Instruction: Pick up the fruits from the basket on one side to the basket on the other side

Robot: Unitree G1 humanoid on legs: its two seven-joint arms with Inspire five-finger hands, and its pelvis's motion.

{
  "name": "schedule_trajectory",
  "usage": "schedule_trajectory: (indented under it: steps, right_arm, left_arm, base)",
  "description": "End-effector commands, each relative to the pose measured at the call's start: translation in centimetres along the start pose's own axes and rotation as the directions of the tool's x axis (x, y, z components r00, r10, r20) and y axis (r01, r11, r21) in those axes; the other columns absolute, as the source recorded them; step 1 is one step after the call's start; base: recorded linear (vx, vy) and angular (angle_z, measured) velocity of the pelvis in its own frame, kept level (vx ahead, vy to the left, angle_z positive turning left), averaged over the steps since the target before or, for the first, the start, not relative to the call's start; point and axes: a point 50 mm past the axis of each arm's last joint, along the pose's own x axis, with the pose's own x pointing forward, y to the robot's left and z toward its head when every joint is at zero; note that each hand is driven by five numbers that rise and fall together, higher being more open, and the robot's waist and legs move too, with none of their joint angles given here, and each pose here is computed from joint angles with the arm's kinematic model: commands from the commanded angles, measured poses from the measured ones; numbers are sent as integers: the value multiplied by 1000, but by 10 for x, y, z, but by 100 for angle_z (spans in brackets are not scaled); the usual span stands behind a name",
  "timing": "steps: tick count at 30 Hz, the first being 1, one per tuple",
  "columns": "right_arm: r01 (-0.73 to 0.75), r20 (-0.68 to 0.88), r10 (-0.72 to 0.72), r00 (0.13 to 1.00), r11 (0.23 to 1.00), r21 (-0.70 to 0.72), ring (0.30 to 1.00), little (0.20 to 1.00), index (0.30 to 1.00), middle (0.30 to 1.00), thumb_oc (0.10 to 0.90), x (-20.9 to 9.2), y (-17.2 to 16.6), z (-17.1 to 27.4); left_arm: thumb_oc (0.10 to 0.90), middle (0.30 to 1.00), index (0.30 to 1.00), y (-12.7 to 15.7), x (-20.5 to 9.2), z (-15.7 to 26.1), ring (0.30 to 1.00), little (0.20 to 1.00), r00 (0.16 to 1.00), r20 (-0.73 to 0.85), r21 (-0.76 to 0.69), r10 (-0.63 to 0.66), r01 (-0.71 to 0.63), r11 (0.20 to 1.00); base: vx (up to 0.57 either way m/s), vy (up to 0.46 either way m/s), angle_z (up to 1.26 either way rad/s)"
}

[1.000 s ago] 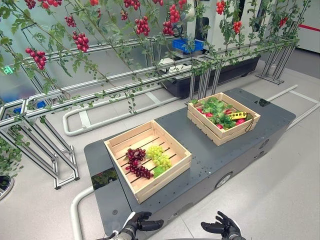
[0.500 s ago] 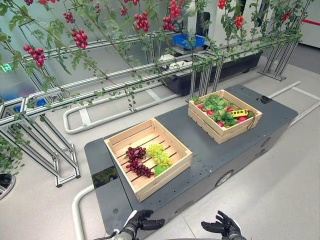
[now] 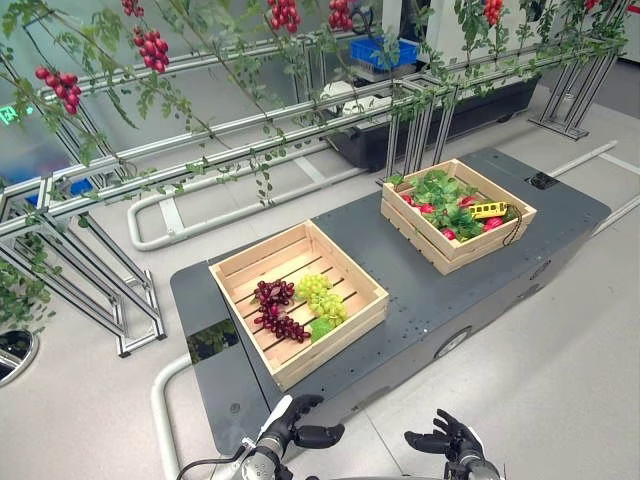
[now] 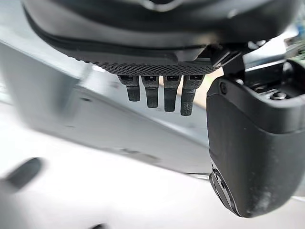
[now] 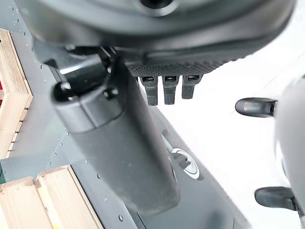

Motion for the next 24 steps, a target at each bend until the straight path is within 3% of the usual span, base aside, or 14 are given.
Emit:
schedule_trajectory:
  steps: [1, 6, 9, 12, 15, 21, 24]
  right_arm:
    - [-37, 144, 39, 989, 999, -19, 900, 900, 900, 900, 800, 12, 11, 48]
    - [-9, 168, -4, 986, 997, 81, 900, 900, 900, 900, 800, 11, 4, 49]
    - [-20, 203, -11, 979, 988, 151, 900, 900, 900, 900, 800, 9, 2, 53]
    - [-13, 213, -37, 976, 974, 225, 900, 900, 900, 900, 800, 7, 0, 52]
    - [0, 220, -70, 973, 953, 304, 900, 900, 900, 900, 800, 5, -1, 47]
    - [-1, 218, -87, 972, 928, 373, 900, 900, 900, 900, 800, 1, -3, 36]
    - [-30, 222, -47, 974, 943, 332, 900, 900, 900, 900, 800, 3, -2, 39]
  left_arm:
    - [800, 900, 900, 37, 24, 73, 900, 900, 915, 374, -40, 150, -146, 988]
    - [800, 900, 900, 67, 15, 120, 900, 900, 758, 579, -188, 300, -233, 954]
    - [800, 900, 900, 105, 1, 141, 900, 900, 640, 599, -411, 481, -269, 871]
    - [800, 900, 900, 124, -8, 143, 900, 900, 587, 581, -503, 564, -286, 816]
    - [800, 900, 900, 137, -14, 137, 900, 900, 582, 520, -559, 625, -322, 764]
    - [800, 900, 900, 163, -17, 154, 900, 900, 523, 529, -579, 668, -353, 735]
    - [800, 900, 900, 171, 3, 149, 900, 900, 647, 379, -731, 662, -229, 643]
  base:
    - [67, 124, 4]
    - [34, 136, 9]
    - [28, 150, 5]
    - [95, 110, 6]
    - [101, 136, 15]
    - [26, 17, 17]
    - [90, -275, 22]
